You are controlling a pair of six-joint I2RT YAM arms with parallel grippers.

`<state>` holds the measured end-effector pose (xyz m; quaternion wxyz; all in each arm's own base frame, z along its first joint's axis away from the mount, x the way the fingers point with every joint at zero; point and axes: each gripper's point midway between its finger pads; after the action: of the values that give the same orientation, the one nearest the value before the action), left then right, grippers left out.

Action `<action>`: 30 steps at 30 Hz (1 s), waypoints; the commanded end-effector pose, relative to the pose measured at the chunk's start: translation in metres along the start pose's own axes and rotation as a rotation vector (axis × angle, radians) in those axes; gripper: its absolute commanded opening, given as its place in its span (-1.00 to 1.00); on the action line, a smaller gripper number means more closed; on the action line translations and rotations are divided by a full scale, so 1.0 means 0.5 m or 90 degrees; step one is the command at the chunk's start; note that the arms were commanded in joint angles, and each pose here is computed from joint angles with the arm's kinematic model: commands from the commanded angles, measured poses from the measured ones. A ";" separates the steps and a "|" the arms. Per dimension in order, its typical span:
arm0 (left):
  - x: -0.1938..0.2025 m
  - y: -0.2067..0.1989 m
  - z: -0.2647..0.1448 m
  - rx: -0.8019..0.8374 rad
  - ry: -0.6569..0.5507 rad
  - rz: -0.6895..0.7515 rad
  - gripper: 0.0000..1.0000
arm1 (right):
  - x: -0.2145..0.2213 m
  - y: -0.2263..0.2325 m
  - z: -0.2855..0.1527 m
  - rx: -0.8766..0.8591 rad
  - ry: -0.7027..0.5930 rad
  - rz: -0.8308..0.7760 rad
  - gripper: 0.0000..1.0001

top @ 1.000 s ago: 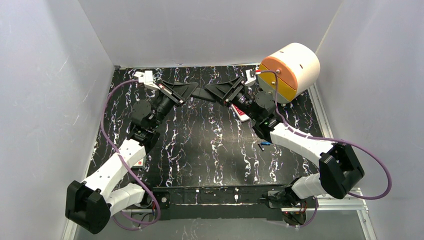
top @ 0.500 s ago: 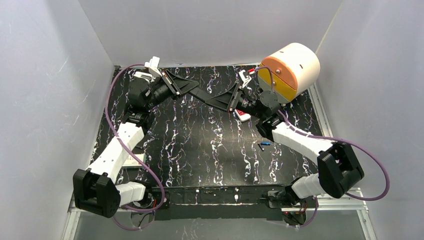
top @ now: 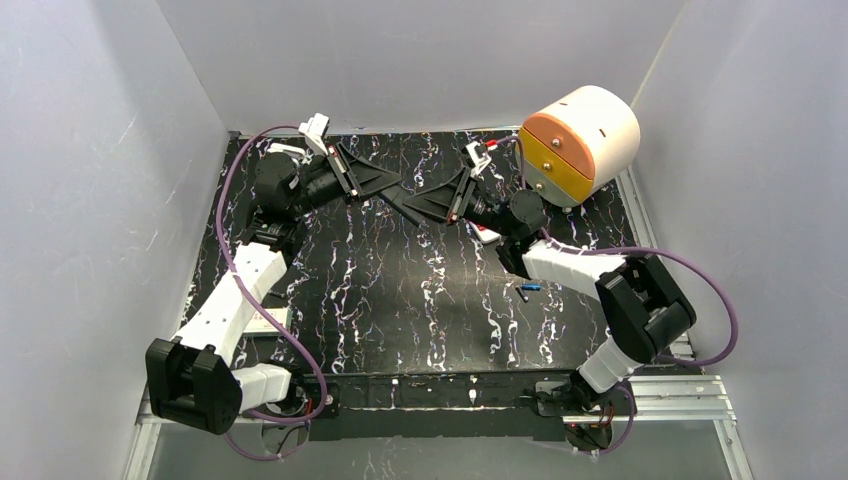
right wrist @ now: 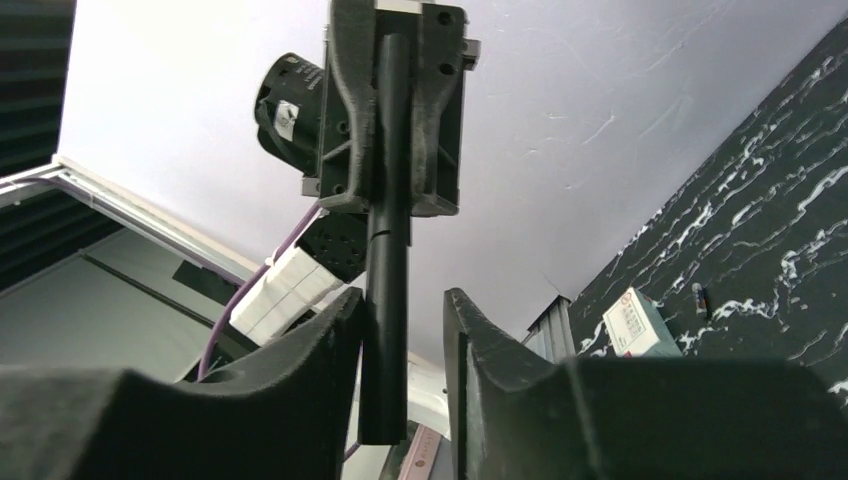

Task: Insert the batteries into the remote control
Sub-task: Adjust the remote control.

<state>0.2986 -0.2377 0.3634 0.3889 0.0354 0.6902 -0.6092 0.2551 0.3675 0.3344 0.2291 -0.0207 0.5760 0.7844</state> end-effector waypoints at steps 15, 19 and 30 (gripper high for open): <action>-0.097 -0.014 -0.060 -0.008 -0.131 0.025 -1.00 | 0.074 -0.024 -0.058 -0.058 0.084 -0.051 -0.56; -0.066 0.027 -0.058 -0.022 -0.107 0.012 -1.00 | 0.040 -0.084 -0.032 0.055 0.049 -0.005 -0.20; -0.014 0.105 -0.060 -0.061 -0.079 0.012 -1.00 | -0.012 -0.117 0.005 0.176 -0.004 0.030 0.35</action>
<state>0.3221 -0.1955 0.3055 0.4040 -0.0454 0.7125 -0.5719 0.2767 0.3827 0.2679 0.1915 0.0202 0.6748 0.7124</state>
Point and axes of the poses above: each gripper's point midway between its finger pads, its own z axis out along the fingers, its own y axis along the line the jaws close on, x = y × z, and after that the axes turned 7 degrees about z, right-handed
